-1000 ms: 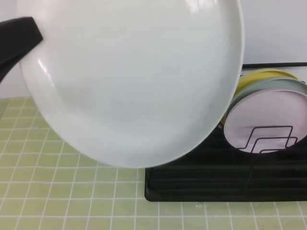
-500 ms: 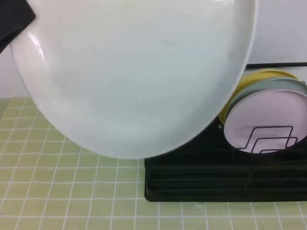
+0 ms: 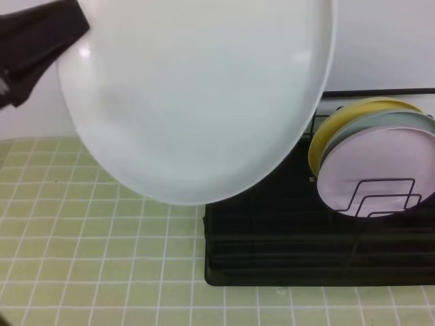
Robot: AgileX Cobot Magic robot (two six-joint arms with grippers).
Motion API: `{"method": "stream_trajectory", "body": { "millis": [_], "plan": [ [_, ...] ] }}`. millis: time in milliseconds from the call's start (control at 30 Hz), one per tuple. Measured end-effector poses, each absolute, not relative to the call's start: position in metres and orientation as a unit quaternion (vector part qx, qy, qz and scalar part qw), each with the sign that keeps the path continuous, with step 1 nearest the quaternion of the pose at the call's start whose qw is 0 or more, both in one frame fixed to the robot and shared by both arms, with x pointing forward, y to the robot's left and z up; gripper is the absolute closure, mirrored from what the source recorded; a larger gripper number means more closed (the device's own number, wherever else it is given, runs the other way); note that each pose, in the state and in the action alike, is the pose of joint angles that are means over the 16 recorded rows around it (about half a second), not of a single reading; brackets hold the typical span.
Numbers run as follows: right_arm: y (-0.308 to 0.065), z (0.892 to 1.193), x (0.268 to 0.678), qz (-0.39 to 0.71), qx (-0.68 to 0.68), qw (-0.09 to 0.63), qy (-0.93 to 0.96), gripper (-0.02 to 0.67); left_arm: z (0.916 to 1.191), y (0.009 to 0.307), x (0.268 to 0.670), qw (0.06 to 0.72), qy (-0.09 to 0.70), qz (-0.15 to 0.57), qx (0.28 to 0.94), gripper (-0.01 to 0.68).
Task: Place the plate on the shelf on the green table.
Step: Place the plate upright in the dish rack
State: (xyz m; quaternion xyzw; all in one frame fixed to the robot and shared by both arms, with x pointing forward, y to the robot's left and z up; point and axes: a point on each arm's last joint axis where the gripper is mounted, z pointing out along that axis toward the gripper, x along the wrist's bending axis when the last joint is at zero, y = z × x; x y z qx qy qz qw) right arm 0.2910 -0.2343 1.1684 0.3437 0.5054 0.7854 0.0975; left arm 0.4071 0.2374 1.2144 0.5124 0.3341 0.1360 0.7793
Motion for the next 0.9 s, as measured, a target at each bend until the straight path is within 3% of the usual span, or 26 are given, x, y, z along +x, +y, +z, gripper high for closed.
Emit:
{"method": "stream_trajectory", "body": {
  "millis": [233,467,900],
  "plan": [
    [-0.235,1.169,0.292,0.786,0.348,0.102,0.501,0.154,1.204,0.230,0.432,0.746,0.320,0.209,0.545,0.673],
    [-0.239,1.168,0.296,0.781,0.364,0.127,0.491,0.154,1.201,0.200,0.439,0.715,0.287,0.253,0.585,0.673],
    [-0.247,1.165,0.307,0.762,0.405,0.172,0.476,0.153,1.226,0.144,0.405,0.731,0.219,0.229,0.604,0.673]
  ]
}}
